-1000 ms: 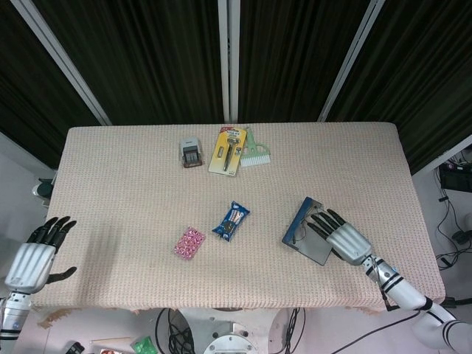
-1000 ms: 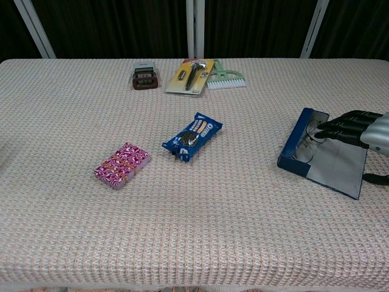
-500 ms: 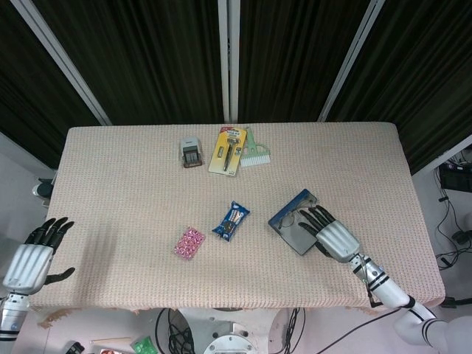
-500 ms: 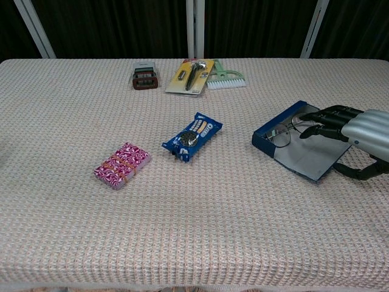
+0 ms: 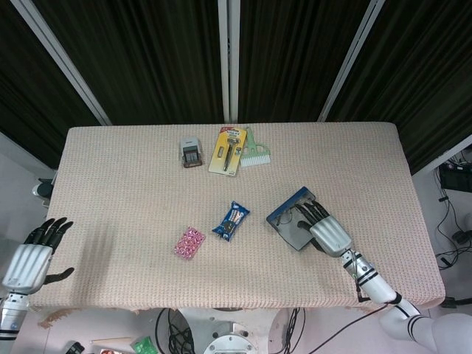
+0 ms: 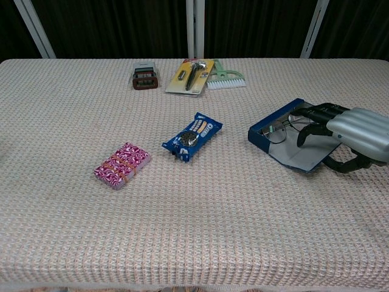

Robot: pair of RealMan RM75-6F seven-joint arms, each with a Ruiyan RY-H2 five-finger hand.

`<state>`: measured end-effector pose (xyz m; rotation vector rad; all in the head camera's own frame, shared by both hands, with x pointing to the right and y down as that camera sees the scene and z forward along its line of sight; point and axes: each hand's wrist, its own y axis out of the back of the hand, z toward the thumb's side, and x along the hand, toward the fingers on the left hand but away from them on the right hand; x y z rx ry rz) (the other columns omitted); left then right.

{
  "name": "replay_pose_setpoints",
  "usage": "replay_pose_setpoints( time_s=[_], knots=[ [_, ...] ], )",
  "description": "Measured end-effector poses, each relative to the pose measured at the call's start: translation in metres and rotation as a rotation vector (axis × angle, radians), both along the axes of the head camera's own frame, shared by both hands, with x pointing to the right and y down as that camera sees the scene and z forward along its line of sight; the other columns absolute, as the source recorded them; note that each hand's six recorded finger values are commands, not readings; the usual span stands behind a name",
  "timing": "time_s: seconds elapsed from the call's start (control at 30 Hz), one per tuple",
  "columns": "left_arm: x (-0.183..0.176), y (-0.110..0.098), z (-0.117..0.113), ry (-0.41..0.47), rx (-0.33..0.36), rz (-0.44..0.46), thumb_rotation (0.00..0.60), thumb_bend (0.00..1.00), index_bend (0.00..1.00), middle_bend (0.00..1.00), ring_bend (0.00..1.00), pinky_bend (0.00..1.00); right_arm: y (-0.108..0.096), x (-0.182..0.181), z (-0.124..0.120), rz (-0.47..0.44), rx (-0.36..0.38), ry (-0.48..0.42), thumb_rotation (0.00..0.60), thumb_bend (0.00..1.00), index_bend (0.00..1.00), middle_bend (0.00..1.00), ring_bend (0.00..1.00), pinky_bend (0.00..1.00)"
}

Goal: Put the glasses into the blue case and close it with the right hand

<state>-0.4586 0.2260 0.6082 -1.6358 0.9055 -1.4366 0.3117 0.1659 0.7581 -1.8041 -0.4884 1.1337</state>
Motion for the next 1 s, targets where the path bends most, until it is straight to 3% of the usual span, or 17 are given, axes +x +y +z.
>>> replay_pose_setpoints(
  time_s=[0.17, 0.33, 0.53, 0.8, 1.0],
  knots=[
    [-0.002, 0.000, 0.000, 0.001, 0.001, -0.004, 0.598, 0.00, 0.11, 0.08, 0.07, 0.19, -0.003, -0.002, -0.001, 0.007, 0.020, -0.009, 0.600, 0.44, 0.60, 0.00, 0.00, 0.00],
    [-0.001, 0.000, 0.001, 0.004, -0.002, -0.003, 0.598, 0.00, 0.11, 0.08, 0.07, 0.19, -0.003, 0.001, -0.004, 0.008, 0.040, -0.012, 0.600, 0.44, 0.70, 0.00, 0.00, 0.00],
    [-0.002, 0.001, 0.000, 0.005, 0.000, -0.004, 0.598, 0.00, 0.11, 0.08, 0.07, 0.19, -0.003, 0.015, -0.020, 0.021, 0.087, -0.036, 0.600, 0.44, 0.86, 0.00, 0.00, 0.00],
    [0.001, 0.001, 0.002, 0.011, -0.009, 0.004, 0.599, 0.00, 0.11, 0.08, 0.07, 0.19, 0.012, 0.060, -0.055, 0.015, 0.141, -0.006, 0.600, 0.43, 0.90, 0.00, 0.00, 0.00],
    [0.008, -0.001, 0.003, 0.018, -0.008, 0.020, 0.600, 0.00, 0.11, 0.08, 0.07, 0.19, 0.015, 0.052, -0.055, -0.016, 0.145, -0.011, 0.600, 0.43, 0.90, 0.00, 0.00, 0.00]
  ],
)
